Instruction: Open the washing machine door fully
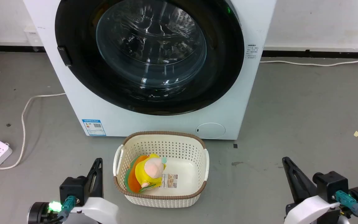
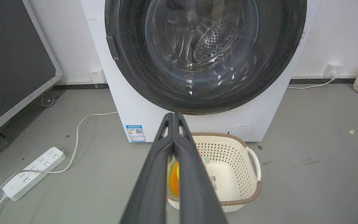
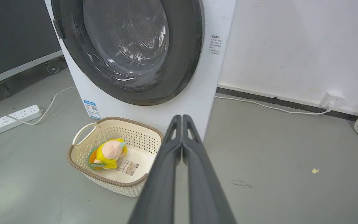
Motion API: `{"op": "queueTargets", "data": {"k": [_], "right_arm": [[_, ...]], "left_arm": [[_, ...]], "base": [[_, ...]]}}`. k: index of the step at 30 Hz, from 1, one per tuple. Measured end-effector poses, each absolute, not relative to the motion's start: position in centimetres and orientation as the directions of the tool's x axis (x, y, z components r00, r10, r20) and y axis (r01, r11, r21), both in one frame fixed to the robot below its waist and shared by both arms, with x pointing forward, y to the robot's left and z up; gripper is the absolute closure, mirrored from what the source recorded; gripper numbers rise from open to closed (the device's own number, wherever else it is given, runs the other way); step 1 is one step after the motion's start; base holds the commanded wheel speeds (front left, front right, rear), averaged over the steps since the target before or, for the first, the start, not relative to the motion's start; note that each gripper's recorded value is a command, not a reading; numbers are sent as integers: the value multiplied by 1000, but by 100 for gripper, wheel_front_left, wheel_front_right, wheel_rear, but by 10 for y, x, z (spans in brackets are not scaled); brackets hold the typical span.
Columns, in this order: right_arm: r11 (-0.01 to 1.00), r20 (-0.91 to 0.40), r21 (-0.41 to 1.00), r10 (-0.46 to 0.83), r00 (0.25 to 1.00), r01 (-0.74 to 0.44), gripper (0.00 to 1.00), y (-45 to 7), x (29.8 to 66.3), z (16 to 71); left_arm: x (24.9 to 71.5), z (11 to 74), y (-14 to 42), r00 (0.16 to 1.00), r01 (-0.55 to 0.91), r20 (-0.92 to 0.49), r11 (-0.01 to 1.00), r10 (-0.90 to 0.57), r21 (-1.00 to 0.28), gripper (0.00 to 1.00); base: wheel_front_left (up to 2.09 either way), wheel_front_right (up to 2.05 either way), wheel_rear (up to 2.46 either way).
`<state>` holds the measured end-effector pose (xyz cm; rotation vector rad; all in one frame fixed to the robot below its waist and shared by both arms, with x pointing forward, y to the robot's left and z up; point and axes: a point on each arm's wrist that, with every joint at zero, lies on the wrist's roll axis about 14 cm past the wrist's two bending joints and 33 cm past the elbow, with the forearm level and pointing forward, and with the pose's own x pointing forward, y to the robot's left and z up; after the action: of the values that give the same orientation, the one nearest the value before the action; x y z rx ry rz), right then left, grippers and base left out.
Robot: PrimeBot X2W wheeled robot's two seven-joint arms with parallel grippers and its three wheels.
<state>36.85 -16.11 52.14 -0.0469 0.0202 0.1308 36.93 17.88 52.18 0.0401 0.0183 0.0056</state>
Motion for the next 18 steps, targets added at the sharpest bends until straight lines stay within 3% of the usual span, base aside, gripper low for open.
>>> {"op": "queueTargets", "data": {"k": [18], "right_arm": [[990, -23, -45, 130, 991, -131, 100, -161, 369, 521]], "left_arm": [[369, 522, 179, 1000, -6, -18, 999, 6, 40, 100]], "base": [[0, 0, 0]]}}
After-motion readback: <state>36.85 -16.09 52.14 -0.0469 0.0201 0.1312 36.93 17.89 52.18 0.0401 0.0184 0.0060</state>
